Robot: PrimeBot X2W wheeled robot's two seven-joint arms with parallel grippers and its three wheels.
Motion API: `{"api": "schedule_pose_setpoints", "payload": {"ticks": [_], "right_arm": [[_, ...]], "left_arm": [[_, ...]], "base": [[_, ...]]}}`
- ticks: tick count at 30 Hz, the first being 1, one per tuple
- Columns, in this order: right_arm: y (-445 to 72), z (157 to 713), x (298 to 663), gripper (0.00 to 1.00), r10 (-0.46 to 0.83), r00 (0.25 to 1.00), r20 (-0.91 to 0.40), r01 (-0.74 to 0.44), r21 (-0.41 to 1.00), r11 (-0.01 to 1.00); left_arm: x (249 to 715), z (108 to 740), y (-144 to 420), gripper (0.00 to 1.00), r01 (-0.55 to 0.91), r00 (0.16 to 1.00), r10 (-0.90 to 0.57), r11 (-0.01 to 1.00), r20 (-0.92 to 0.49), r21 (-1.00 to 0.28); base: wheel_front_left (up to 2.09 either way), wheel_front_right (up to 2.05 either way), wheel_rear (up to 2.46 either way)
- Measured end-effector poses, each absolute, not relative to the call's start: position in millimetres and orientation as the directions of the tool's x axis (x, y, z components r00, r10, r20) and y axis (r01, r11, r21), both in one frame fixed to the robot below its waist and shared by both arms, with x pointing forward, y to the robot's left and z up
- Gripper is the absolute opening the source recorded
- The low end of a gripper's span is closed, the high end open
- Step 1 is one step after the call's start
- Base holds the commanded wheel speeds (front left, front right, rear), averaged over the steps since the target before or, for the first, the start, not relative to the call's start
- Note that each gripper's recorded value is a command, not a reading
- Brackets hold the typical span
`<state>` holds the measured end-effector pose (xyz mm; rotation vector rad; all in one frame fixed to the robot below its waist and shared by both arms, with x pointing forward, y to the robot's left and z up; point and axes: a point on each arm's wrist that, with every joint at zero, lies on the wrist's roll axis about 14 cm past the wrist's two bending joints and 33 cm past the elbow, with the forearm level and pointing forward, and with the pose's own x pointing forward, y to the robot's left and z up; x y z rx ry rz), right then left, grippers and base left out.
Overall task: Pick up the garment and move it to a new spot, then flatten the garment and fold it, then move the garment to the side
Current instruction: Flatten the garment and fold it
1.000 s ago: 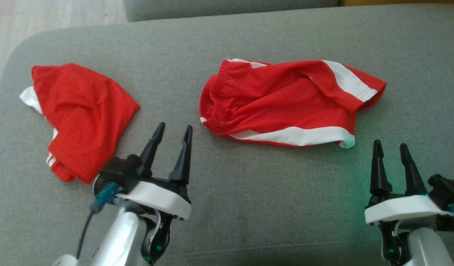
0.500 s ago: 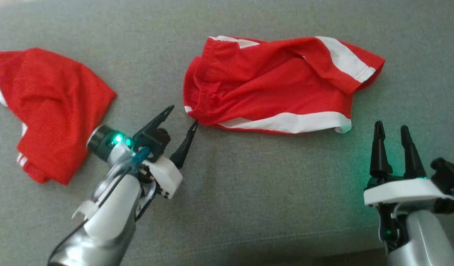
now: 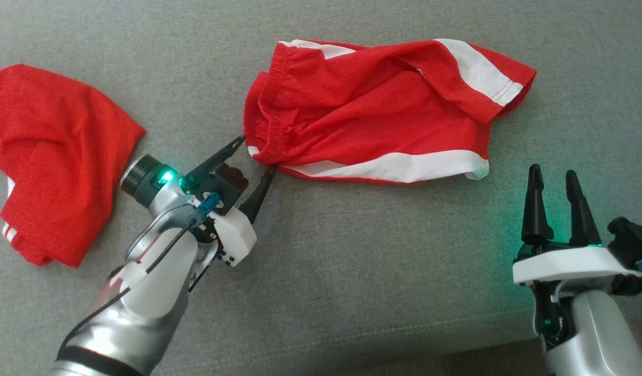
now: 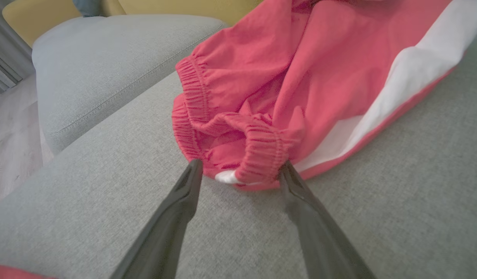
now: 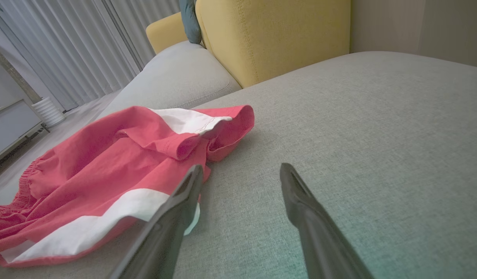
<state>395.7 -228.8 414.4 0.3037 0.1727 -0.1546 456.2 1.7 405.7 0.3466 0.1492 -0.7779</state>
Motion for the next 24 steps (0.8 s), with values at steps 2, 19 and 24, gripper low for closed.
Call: {"api": "schedule_pose_setpoints", "payload": {"ticks": [2,19,24], "right_arm": [[-229,416,397,1.0,-0.126,0.974,-0.186,0.176,0.283,0.943],[-222,408,397,1.0,-0.101,0.973,-0.209,0.155,0.261,0.953],[-209,401,396,1.0,-0.062,0.97,-0.235,0.125,0.266,0.956]], "left_arm": [[456,407,0,1.0,0.712,0.703,-0.665,0.656,-0.254,0.251],[465,426,-2,0.0,0.675,0.737,-0.652,0.723,-0.177,0.147],[471,441,3,0.0,0.637,0.77,-0.625,0.765,-0.13,0.095]], "base": [[0.0,0.0,0.0],[0.0,0.0,0.0],[0.0,0.0,0.0]]}}
